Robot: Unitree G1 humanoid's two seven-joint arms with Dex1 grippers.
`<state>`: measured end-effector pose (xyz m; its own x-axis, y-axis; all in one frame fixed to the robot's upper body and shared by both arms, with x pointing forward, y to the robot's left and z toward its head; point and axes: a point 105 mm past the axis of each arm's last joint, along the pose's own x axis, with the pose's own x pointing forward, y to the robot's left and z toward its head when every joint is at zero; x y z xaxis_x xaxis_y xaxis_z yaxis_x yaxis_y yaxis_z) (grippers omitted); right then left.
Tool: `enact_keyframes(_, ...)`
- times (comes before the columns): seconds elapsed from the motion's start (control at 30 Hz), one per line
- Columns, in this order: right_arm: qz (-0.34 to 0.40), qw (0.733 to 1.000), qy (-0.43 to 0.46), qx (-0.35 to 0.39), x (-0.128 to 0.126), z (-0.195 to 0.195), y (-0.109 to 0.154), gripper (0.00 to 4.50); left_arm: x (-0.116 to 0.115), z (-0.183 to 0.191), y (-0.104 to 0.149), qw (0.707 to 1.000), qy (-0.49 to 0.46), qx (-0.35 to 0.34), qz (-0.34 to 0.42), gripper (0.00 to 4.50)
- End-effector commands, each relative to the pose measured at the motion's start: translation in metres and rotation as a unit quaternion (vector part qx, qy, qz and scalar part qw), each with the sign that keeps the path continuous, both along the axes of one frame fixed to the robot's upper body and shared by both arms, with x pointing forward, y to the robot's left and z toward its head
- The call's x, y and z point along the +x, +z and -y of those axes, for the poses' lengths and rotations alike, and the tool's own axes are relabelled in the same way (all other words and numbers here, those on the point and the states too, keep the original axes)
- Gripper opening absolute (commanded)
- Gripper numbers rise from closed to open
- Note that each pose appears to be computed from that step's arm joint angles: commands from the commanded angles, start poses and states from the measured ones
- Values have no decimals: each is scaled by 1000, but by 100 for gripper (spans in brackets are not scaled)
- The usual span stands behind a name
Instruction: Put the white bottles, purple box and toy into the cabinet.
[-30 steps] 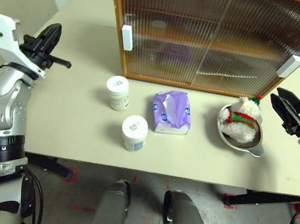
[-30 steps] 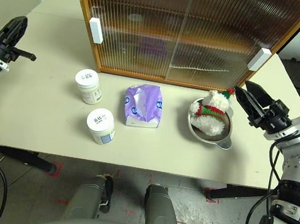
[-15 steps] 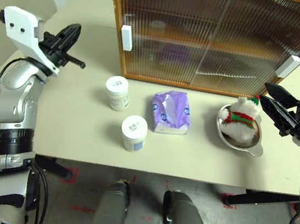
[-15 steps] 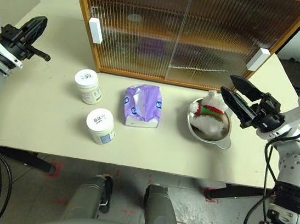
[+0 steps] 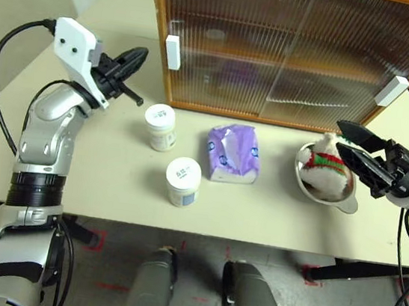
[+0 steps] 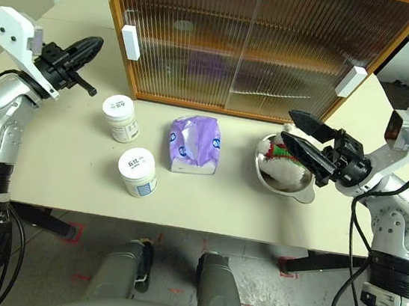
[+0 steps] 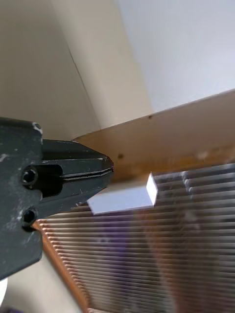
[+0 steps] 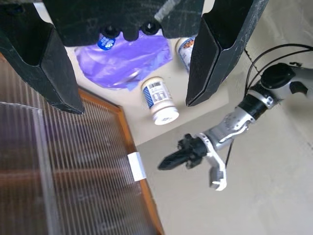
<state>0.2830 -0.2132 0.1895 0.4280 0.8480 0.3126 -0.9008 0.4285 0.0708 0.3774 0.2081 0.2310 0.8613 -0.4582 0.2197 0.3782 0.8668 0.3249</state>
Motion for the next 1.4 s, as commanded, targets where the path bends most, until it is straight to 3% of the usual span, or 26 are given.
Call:
enact_keyframes(0.03,20,1000,-5,-2,1,-3,4,450,8,4,-7,1000,4,14,-14,5)
enact_keyframes(0.6,24,1000,7,-13,1,-7,4,450,21,9,-7,1000,-8,24,-17,5)
enact_keyframes(0.93,12,999,-37,-11,-9,12,-1,450,35,25,-9,999,-34,21,-22,5)
enact_keyframes(1.4,8,999,-47,-5,-10,8,-5,450,33,35,-11,998,-56,23,-25,5)
